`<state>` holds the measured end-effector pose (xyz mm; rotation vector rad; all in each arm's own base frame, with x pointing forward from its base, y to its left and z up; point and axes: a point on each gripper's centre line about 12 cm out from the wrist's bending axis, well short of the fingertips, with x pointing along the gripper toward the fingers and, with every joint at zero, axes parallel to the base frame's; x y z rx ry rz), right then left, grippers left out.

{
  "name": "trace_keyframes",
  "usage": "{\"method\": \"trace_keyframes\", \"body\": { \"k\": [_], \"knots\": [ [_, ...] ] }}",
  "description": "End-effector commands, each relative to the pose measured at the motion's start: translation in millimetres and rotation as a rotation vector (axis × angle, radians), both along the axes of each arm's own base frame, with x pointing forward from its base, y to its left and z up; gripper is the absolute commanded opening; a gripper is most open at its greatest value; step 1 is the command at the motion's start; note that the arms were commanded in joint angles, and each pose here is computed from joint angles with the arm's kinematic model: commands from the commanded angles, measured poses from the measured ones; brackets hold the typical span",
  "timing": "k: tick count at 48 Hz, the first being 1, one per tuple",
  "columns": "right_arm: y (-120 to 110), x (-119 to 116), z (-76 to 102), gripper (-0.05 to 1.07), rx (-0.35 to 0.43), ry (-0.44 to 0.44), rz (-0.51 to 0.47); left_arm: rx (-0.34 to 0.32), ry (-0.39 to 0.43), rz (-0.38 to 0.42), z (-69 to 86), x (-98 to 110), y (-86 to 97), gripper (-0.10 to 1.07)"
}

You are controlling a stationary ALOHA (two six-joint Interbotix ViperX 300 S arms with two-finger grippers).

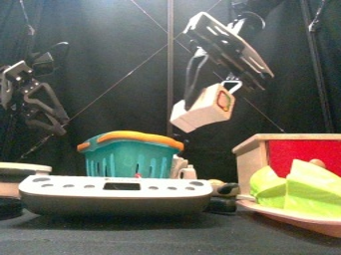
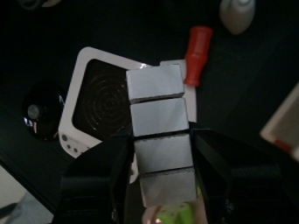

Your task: Place white sushi roll on stove

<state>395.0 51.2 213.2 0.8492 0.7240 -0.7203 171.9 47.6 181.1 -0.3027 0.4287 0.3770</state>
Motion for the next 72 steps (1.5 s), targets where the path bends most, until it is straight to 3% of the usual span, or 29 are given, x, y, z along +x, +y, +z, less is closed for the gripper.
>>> {"method": "trace_keyframes", "body": {
  "k": [1,15,30,42,52,72],
  "knots": [
    [8,20,15.8,0.61,0.009,-0.034,-0.054,-0.006,-0.014,-0.024,3.6,3,-3.5,0.91],
    [30,64,12.2,0.61,-0.050,0.030,-0.162,-0.070,-0.026,-0.056,-2.1,2,-11.6,0.90],
    [38,98,0.8,0.61,-0.122,0.127,-0.286,-0.071,-0.025,-0.059,-2.6,2,-12.1,0.90],
    [48,119,-11.5,0.61,-0.106,0.144,-0.358,-0.072,-0.025,-0.062,-2.6,2,-12.5,0.90],
    [49,116,-27.5,0.61,-0.094,0.133,-0.502,-0.072,-0.024,-0.060,-3.1,2,-12.3,0.90],
    [50,116,-43.9,0.62,-0.055,0.141,-0.537,-0.072,-0.025,-0.062,-2.6,2,-12.5,0.90]
  ]
}}
